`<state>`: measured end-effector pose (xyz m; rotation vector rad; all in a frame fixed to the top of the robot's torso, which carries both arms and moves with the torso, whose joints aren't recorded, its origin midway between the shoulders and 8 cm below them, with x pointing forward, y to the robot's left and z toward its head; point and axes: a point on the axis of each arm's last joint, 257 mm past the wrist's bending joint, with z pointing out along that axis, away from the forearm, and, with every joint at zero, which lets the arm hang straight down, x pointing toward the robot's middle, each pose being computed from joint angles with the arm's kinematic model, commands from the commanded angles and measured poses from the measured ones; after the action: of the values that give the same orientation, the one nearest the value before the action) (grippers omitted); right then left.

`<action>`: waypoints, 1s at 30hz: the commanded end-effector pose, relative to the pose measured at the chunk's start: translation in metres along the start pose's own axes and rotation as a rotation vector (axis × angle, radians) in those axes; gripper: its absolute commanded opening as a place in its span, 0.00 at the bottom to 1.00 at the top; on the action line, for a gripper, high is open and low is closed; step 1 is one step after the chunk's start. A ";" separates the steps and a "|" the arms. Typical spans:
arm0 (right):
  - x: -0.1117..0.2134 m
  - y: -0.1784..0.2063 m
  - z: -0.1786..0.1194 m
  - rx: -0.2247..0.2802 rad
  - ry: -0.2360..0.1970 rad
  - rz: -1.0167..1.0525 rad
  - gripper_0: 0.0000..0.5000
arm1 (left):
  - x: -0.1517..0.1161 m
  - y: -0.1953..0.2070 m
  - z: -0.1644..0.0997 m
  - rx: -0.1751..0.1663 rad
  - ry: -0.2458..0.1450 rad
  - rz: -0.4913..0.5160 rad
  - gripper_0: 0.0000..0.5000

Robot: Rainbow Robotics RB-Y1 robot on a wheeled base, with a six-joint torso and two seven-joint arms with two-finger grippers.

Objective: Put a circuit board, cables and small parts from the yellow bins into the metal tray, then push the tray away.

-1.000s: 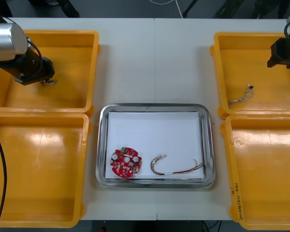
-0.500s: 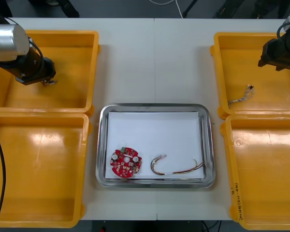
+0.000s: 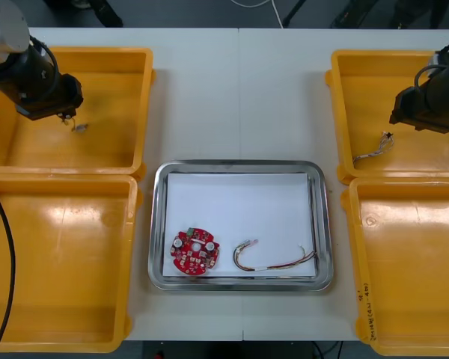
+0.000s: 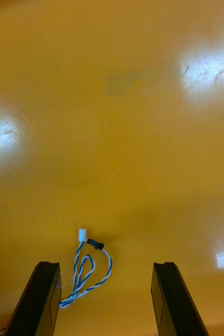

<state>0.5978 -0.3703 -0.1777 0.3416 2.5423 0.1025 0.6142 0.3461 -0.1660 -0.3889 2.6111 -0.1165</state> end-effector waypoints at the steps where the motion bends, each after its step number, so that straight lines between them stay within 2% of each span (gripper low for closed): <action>1: 0.007 0.010 0.013 0.003 -0.017 0.022 1.00 | -0.016 0.014 -0.032 -0.015 -0.036 0.078 0.00; 17: 0.010 0.012 0.038 0.038 -0.088 -0.011 1.00 | -0.001 0.006 -0.088 -0.088 0.007 0.140 0.00; 22: 0.012 0.011 0.042 0.048 -0.093 -0.025 1.00 | 0.004 0.003 -0.100 -0.100 0.016 0.157 0.00; 23: 0.014 0.011 0.043 0.049 -0.093 -0.028 0.92 | 0.005 0.003 -0.102 -0.103 0.017 0.157 0.00; 25: 0.014 0.010 0.045 0.054 -0.097 -0.034 0.82 | 0.005 0.003 -0.104 -0.107 0.016 0.161 0.00; 27: 0.014 0.011 0.046 0.055 -0.104 -0.039 0.73 | 0.005 0.003 -0.107 -0.110 0.016 0.159 0.00; 28: 0.015 0.011 0.047 0.054 -0.103 -0.038 0.72 | 0.006 0.003 -0.107 -0.107 0.016 0.158 0.00; 30: 0.015 0.010 0.048 0.057 -0.106 -0.043 0.54 | 0.007 0.001 -0.109 -0.102 0.017 0.157 0.00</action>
<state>0.6128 -0.3605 -0.2233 0.3062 2.4630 0.0097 0.5587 0.3274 -0.0936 -0.2362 2.6992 0.0413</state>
